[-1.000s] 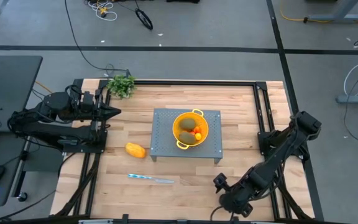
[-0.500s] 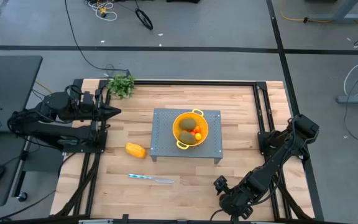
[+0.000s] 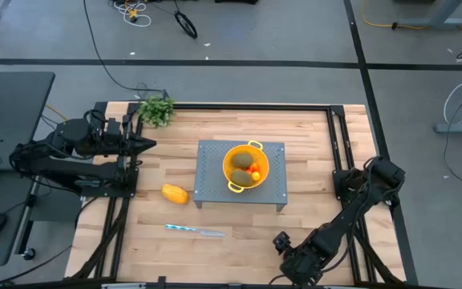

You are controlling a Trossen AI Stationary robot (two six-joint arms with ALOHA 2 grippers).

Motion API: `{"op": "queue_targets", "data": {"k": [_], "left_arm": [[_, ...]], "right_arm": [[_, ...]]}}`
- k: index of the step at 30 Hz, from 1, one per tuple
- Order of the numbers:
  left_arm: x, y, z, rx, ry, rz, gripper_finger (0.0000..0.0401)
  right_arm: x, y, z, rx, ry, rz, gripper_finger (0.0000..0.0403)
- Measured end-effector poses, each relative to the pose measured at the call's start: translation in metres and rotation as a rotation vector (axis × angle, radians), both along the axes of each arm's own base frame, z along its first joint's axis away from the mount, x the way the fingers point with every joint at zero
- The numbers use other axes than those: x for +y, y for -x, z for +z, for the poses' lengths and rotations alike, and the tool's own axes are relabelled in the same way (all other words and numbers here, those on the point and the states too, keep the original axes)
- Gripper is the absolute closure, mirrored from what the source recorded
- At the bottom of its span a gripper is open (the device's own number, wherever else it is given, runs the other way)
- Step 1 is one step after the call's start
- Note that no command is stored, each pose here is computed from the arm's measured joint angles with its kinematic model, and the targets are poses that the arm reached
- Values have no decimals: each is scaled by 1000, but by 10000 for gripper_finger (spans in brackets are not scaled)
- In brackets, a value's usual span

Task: Pick & Place Fruit
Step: Put the plum into the strainer bowl on the shelf

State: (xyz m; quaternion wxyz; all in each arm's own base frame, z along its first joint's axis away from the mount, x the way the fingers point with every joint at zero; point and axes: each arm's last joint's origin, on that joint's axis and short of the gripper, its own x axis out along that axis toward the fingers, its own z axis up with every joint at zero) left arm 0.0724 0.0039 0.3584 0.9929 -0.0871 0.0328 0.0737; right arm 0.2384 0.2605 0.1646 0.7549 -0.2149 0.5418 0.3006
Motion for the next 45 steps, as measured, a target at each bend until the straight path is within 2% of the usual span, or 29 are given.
{"op": "queue_targets", "data": {"k": [6, 20, 39, 45], "left_arm": [[0, 0, 0, 0, 2, -5, 399], [0, 0, 0, 1, -9, -9, 399], [0, 0, 0, 4, -28, -10, 399], [0, 0, 0, 4, -27, -10, 399]], "right_arm": [[0, -1, -10, 23, 26, -2, 32], [-4, 4, -12, 98, 57, -28, 32], [-6, 4, -19, 101, 28, -21, 33], [-7, 4, -19, 108, 35, -21, 47]]}}
